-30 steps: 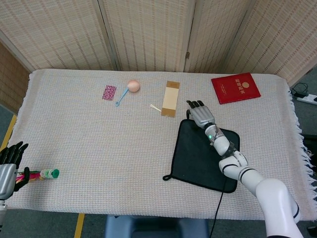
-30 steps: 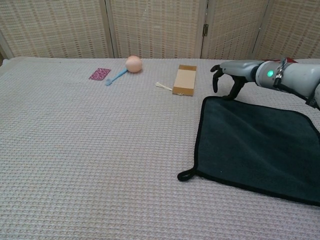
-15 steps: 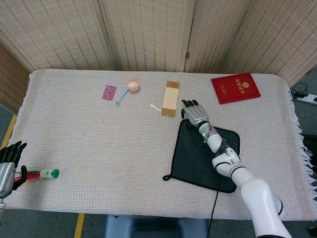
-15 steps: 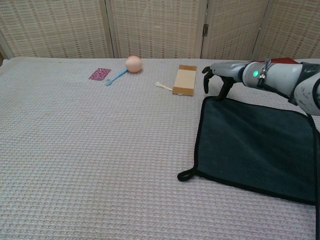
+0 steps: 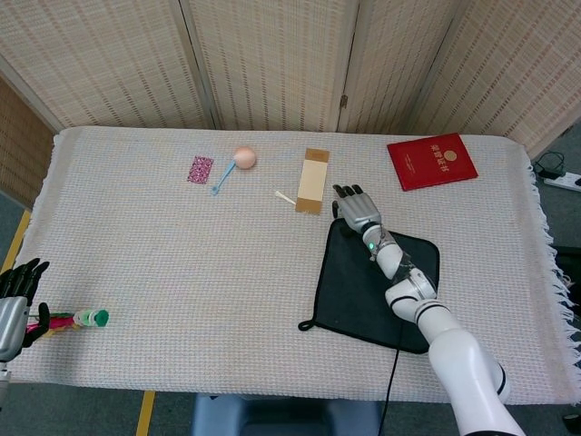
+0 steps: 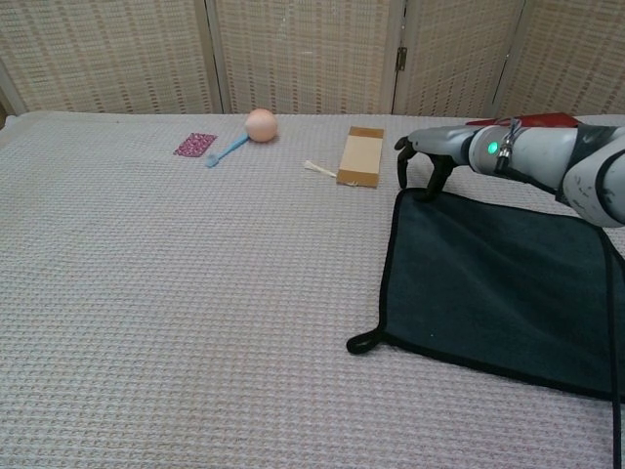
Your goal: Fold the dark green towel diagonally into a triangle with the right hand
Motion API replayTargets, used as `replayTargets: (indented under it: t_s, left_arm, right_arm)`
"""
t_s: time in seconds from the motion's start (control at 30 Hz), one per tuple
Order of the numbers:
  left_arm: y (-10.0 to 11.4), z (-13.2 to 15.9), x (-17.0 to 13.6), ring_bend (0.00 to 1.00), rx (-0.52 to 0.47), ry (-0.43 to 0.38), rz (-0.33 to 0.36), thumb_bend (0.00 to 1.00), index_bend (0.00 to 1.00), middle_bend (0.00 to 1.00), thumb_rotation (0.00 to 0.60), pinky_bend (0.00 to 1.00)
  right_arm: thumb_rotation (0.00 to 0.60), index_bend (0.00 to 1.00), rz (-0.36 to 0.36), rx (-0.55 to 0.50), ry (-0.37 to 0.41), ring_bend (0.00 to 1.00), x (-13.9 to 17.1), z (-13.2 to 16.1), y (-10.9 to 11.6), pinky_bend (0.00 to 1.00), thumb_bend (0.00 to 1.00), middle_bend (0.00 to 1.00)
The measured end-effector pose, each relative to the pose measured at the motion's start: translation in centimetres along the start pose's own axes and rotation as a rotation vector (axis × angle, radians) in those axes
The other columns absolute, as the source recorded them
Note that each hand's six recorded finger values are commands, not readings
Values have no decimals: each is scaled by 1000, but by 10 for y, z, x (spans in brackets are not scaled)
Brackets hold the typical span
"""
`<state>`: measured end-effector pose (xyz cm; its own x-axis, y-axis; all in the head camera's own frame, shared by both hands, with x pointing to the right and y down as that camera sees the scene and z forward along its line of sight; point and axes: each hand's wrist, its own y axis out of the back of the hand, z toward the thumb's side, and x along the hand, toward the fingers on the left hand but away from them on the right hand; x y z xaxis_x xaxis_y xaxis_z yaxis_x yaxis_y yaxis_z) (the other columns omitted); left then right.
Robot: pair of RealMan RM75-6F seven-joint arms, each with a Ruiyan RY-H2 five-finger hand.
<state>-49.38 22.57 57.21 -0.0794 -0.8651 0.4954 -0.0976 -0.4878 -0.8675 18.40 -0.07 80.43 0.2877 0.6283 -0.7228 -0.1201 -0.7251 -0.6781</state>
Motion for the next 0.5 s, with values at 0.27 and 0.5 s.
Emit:
replayTargets:
  t_s: [0.27,0.5]
  left_arm:
    - [0,0,0,0,1,-3,5,830,0,60,600,0]
    - [0,2,0,0,0,-14,6,842,0,60,600,0]
  right_arm:
    - [600,519,2,13,4,71,0,1,-2,0,420,85]
    - [600,598,-14,9,5,96,0,-2,1,0,432,121]
